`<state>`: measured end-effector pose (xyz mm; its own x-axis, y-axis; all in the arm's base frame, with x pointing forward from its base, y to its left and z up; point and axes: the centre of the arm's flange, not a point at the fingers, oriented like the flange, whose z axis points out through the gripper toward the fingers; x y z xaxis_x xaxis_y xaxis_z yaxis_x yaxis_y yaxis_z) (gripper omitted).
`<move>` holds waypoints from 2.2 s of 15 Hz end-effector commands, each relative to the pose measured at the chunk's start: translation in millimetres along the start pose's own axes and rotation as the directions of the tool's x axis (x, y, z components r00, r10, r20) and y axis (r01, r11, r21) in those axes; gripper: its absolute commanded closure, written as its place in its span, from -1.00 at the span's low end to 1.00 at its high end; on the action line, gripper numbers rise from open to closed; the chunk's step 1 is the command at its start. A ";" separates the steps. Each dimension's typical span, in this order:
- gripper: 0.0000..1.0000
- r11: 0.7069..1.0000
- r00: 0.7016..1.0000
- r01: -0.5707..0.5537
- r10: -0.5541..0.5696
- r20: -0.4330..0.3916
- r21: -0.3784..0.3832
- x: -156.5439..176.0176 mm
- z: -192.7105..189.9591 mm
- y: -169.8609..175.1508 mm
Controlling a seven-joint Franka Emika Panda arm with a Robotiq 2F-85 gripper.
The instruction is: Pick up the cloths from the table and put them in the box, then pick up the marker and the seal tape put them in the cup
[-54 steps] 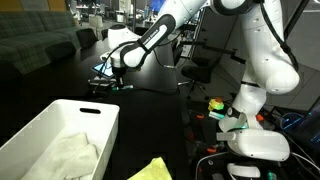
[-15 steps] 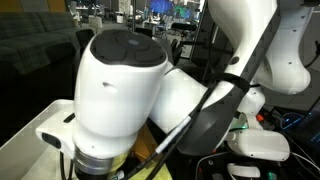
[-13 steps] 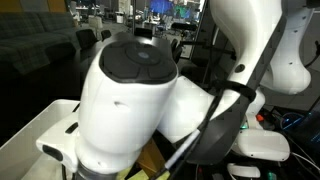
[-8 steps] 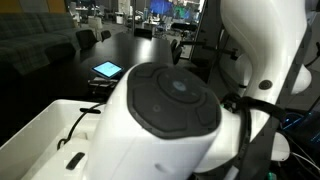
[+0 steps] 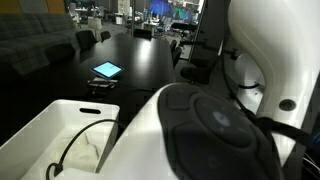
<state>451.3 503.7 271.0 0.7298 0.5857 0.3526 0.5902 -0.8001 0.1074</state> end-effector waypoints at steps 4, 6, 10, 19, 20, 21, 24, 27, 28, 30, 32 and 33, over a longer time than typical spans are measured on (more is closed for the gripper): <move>0.90 0.993 0.989 -0.082 0.091 -0.112 0.083 10.1 14.2 -3.9; 0.90 0.993 0.986 -0.060 0.075 -0.152 0.104 6.2 17.8 -1.3; 0.90 0.992 0.978 0.058 -0.034 -0.208 0.108 -8.8 22.8 4.8; 0.90 0.952 0.925 0.300 -0.274 -0.262 0.063 -38.0 35.6 18.0; 0.90 0.948 0.920 0.312 -0.284 -0.271 0.065 -39.1 35.7 18.7; 0.90 0.944 0.915 0.321 -0.291 -0.280 0.069 -39.6 35.5 19.2; 0.90 0.937 0.902 0.340 -0.303 -0.307 0.077 -39.0 36.0 21.5; 0.90 0.934 0.896 0.346 -0.301 -0.327 0.086 -35.2 36.7 24.5; 0.90 0.934 0.894 0.347 -0.301 -0.331 0.088 -34.1 37.4 25.6; 0.90 0.932 0.894 0.349 -0.298 -0.335 0.101 -31.2 39.3 26.7; 0.90 0.929 0.894 0.351 -0.295 -0.336 0.118 -29.7 42.9 27.3; 0.90 0.927 0.896 0.351 -0.291 -0.335 0.131 -29.5 44.0 27.7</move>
<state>451.5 470.0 221.0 0.3885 0.7233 0.5708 0.8299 -0.5439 0.1244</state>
